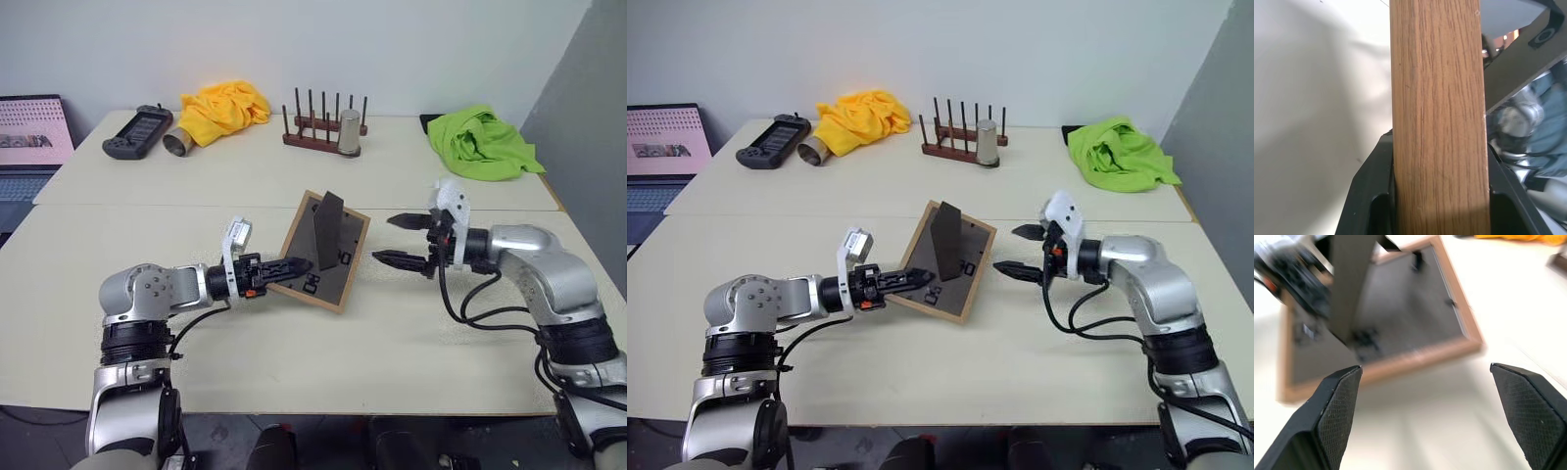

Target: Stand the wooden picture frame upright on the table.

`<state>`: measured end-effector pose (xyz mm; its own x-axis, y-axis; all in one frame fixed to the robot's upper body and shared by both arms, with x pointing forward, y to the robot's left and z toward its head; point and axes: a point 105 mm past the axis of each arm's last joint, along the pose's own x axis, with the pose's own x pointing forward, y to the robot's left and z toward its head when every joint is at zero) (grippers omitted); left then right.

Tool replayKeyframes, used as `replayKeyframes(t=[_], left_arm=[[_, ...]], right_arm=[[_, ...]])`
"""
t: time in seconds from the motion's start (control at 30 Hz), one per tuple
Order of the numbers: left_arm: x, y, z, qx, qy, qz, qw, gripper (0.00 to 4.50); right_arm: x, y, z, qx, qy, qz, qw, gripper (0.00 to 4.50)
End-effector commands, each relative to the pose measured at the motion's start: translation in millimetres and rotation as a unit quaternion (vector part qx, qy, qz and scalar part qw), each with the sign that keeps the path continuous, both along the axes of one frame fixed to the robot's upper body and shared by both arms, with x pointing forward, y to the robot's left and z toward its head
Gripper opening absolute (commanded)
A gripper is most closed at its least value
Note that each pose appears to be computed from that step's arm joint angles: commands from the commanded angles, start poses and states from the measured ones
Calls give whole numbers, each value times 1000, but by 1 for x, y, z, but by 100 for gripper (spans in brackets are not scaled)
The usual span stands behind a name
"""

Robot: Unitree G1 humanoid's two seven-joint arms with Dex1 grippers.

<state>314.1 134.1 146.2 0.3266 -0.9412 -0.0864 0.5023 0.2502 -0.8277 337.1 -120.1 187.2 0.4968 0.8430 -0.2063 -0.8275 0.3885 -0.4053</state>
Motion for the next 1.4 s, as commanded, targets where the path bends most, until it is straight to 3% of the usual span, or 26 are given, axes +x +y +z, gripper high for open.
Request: replayKeyframes(t=[0.03, 0.13, 0.4, 0.53, 0.63, 0.7, 0.87, 0.93, 1.03, 1.13, 1.3, 1.4], left_arm=[[-3, 5, 27, -45, 1, -6, 999, 128], [-3, 7, 32, -58, 9, -5, 998, 128], [-12, -2, 30, -67, 17, -20, 997, 128], [-17, -5, 30, -68, 18, -24, 997, 128], [-20, -4, 30, -68, 20, -20, 997, 128], [-21, -4, 30, -67, 20, -18, 997, 128], [-23, -5, 29, -68, 24, -14, 997, 128], [-23, -5, 29, -65, 22, -10, 998, 197], [-22, -1, 32, -66, 14, 2, 998, 254], [-15, 10, 41, -70, 1, 29, 997, 308], [2, 56, 71, -37, -70, 130, 988, 401], [5, 68, 89, 35, -149, 168, 974, 450]], right_arm=[[-1, -2, 2, -154, -311, 16, 938, 445], [-3, 14, -7, -194, -433, 61, 878, 445], [1, 67, -1, -154, -571, 97, 801, 445], [5, 82, 0, -137, -586, 101, 792, 445], [4, 83, 3, -116, -587, 102, 795, 406], [8, 81, 3, -123, -590, 96, 792, 348], [5, 80, 3, -110, -588, 105, 795, 225], [4, 80, 4, -106, -588, 104, 795, 188], [5, 77, 4, -104, -581, 103, 800, 141], [7, 73, 8, -86, -564, 92, 816, 132], [12, 65, 20, -10, -463, 63, 884, 132], [20, 65, 26, 54, -331, 49, 941, 132]])
